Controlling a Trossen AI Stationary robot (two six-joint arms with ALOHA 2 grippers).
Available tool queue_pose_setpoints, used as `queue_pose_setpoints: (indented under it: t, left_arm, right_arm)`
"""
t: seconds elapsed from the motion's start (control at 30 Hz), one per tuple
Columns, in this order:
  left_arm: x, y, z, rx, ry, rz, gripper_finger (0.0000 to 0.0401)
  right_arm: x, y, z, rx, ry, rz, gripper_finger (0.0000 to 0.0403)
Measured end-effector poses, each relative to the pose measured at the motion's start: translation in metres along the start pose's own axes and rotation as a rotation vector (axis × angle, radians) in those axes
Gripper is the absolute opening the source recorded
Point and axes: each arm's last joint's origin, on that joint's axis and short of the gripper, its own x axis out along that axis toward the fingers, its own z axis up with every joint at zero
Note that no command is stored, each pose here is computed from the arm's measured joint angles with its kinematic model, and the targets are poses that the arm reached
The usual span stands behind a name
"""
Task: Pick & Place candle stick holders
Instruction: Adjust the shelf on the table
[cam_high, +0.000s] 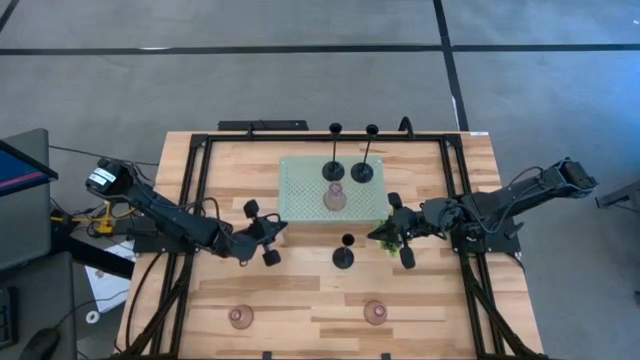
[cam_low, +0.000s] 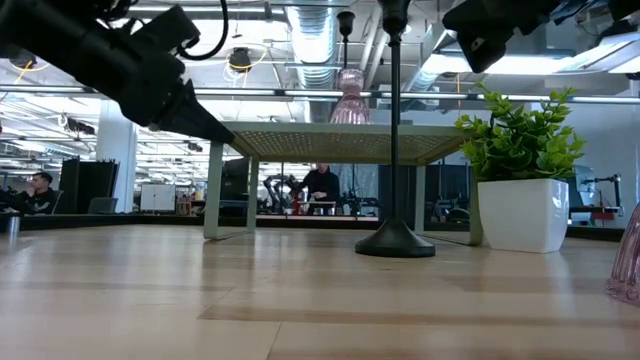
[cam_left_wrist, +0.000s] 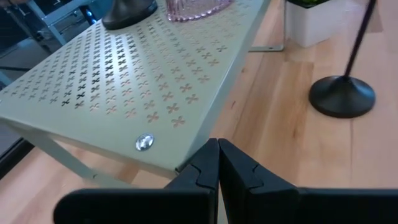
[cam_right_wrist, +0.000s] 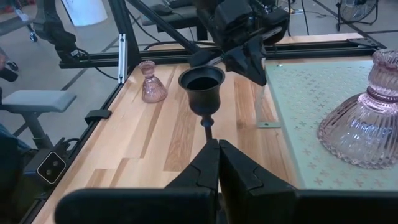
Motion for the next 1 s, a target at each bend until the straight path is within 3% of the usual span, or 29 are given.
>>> queue_pose_setpoints:
  t: [0.27, 0.43, 0.6, 0.87, 1.0]
  left_arm:
    - [0.000, 0.000, 0.000, -0.019, 0.006, -0.030, 0.0004]
    - [-0.004, -0.009, 0.006, -0.074, -0.020, -0.218, 0.0004]
    - [-0.009, -0.016, 0.018, -0.047, -0.130, -0.362, 0.0004]
    - [0.003, -0.030, 0.015, -0.025, -0.183, -0.374, 0.0004]
    - [0.011, -0.042, 0.029, -0.021, -0.213, -0.372, 0.0004]
  right_arm:
    - [0.000, 0.000, 0.000, 0.000, 0.000, 0.000, 0.0000]
    - [0.000, 0.000, 0.000, 0.000, 0.001, 0.000, 0.0000]
    - [-0.002, 0.000, 0.002, -0.030, -0.011, 0.002, 0.0000]
    - [-0.019, -0.001, 0.012, -0.040, -0.098, 0.012, 0.0000]
    - [-0.029, -0.002, 0.018, -0.051, -0.149, 0.011, 0.0000]
